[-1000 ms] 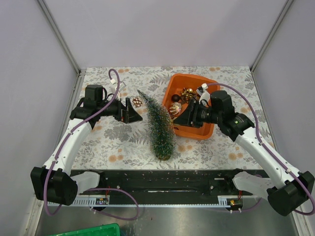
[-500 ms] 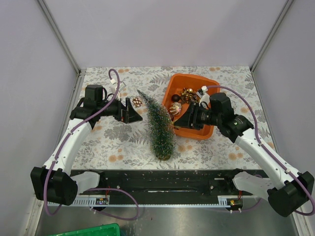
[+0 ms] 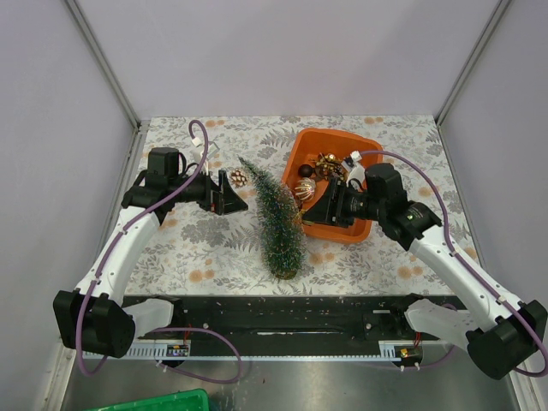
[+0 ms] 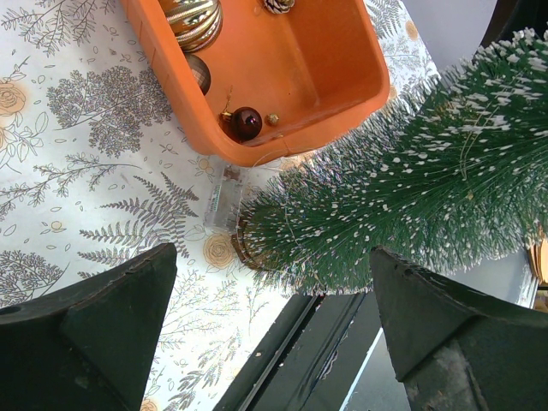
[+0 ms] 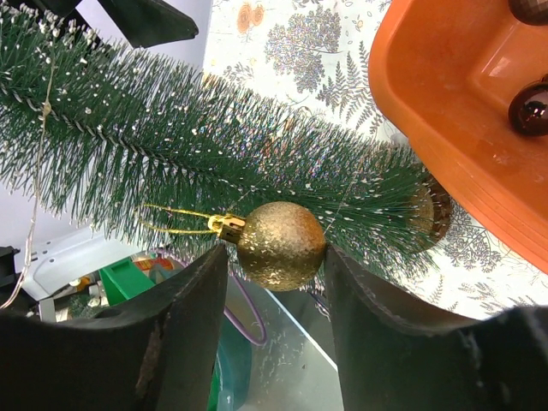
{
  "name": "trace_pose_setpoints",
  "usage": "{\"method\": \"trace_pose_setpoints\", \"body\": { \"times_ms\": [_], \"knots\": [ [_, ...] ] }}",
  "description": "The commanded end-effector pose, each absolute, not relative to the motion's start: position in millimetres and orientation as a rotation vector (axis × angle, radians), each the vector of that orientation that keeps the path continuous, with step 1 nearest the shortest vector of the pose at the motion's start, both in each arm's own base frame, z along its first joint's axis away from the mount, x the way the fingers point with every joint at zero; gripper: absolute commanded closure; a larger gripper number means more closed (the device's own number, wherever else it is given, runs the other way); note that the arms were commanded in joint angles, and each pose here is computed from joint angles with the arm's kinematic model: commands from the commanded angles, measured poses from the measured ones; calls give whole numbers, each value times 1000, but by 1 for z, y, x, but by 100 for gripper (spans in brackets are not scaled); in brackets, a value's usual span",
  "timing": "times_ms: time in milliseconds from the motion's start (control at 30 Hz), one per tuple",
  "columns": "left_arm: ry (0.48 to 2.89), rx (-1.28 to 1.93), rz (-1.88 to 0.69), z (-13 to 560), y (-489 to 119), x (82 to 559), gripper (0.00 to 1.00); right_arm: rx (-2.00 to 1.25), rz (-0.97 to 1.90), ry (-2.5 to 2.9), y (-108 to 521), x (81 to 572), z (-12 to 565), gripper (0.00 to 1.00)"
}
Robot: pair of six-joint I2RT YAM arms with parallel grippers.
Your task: Decorate the small christmas tree
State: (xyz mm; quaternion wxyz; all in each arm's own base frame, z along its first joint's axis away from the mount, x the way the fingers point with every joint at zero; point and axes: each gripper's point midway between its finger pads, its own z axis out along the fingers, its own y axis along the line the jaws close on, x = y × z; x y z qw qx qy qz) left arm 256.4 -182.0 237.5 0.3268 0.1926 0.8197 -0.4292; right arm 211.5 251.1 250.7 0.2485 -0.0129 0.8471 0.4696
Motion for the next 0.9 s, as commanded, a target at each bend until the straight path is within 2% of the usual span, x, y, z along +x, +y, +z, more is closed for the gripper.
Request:
{"method": "trace_pose_setpoints", "body": {
  "times_ms": [0, 633, 867],
  "knots": [
    [2070, 539, -1091, 257, -183, 264, 1, -83, 1284, 2228, 253, 213, 270, 41],
    [2068, 538, -1087, 260, -183, 264, 1, -118, 1162, 2262, 230, 195, 271, 28],
    [2071, 548, -1069, 260, -181, 262, 1, -48, 953, 2223, 213, 226, 280, 26]
  ]
}}
